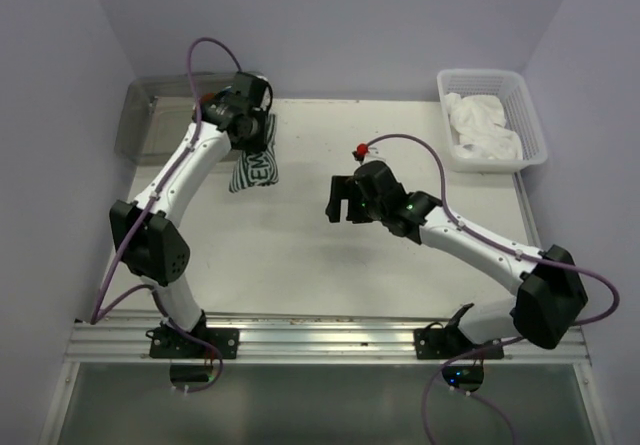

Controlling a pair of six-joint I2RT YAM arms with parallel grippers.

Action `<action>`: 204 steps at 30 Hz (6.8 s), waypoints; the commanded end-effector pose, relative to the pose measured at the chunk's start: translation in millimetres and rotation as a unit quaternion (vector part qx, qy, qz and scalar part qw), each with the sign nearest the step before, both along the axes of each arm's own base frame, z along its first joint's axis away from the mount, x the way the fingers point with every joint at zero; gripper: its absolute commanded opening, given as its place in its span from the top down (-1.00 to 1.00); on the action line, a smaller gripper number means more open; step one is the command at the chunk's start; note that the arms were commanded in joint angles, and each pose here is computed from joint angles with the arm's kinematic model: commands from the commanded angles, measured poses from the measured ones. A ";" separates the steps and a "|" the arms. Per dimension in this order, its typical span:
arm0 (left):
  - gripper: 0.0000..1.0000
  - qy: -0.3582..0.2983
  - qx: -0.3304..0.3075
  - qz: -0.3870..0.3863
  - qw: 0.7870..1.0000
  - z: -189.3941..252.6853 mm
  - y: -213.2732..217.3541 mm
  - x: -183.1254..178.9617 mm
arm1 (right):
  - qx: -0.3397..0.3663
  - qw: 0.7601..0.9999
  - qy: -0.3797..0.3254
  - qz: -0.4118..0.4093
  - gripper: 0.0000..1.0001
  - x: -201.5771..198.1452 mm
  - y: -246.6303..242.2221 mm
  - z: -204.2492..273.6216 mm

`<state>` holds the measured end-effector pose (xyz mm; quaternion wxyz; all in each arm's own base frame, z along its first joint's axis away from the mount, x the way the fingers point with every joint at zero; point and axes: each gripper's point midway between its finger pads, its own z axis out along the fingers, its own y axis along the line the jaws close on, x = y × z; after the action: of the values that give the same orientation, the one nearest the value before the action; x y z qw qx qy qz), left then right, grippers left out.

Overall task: Roll the towels
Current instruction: Place the rolled towel into the container

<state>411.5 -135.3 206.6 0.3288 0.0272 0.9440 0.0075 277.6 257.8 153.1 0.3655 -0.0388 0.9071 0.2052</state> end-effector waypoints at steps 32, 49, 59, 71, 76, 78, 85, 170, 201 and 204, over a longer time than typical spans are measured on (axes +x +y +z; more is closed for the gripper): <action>0.68 -0.114 -0.060 0.149 0.980 71.3 172.2 101.6 | 0.182 0.980 -0.046 -0.057 -0.39 256.2 218.4 -12.8; 0.69 -0.113 -0.072 0.154 0.979 72.6 170.5 103.2 | 0.241 0.969 -0.021 -0.047 0.23 274.0 222.2 -24.7; 0.69 -0.100 -0.059 0.167 0.979 70.2 175.9 95.7 | 0.249 0.967 -0.013 -0.050 1.00 264.1 215.9 -13.7; 0.76 -0.081 -0.043 0.165 0.982 53.5 179.6 90.8 | 0.230 0.973 0.023 -0.029 1.00 224.6 187.5 -3.9; 0.77 -0.068 -0.030 0.159 0.984 44.1 181.9 89.9 | 0.214 0.976 0.043 -0.022 1.00 202.5 174.5 -18.4; 0.78 -0.065 -0.028 0.156 0.985 40.5 181.9 90.1 | 0.213 0.976 0.040 -0.022 1.00 196.5 168.9 -13.3; 0.78 -0.025 -0.027 0.136 0.990 5.2 177.5 90.4 | 0.184 0.981 0.058 -0.015 1.00 176.1 153.7 -35.0; 0.64 0.076 -0.027 0.118 0.990 -130.9 222.3 136.1 | 0.139 0.983 0.116 0.009 1.00 150.5 145.0 -91.6; -0.75 0.032 -0.002 0.156 0.987 -88.4 213.3 133.3 | 0.125 0.985 0.118 0.012 1.00 146.3 140.5 -93.8; -0.88 0.024 0.000 0.159 0.987 -78.9 212.7 132.5 | 0.117 0.987 0.114 0.010 0.84 145.6 136.3 -93.4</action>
<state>533.7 76.9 80.6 0.2415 -0.1153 0.9624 0.0469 442.7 407.5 93.8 0.2921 0.0540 0.8818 0.3665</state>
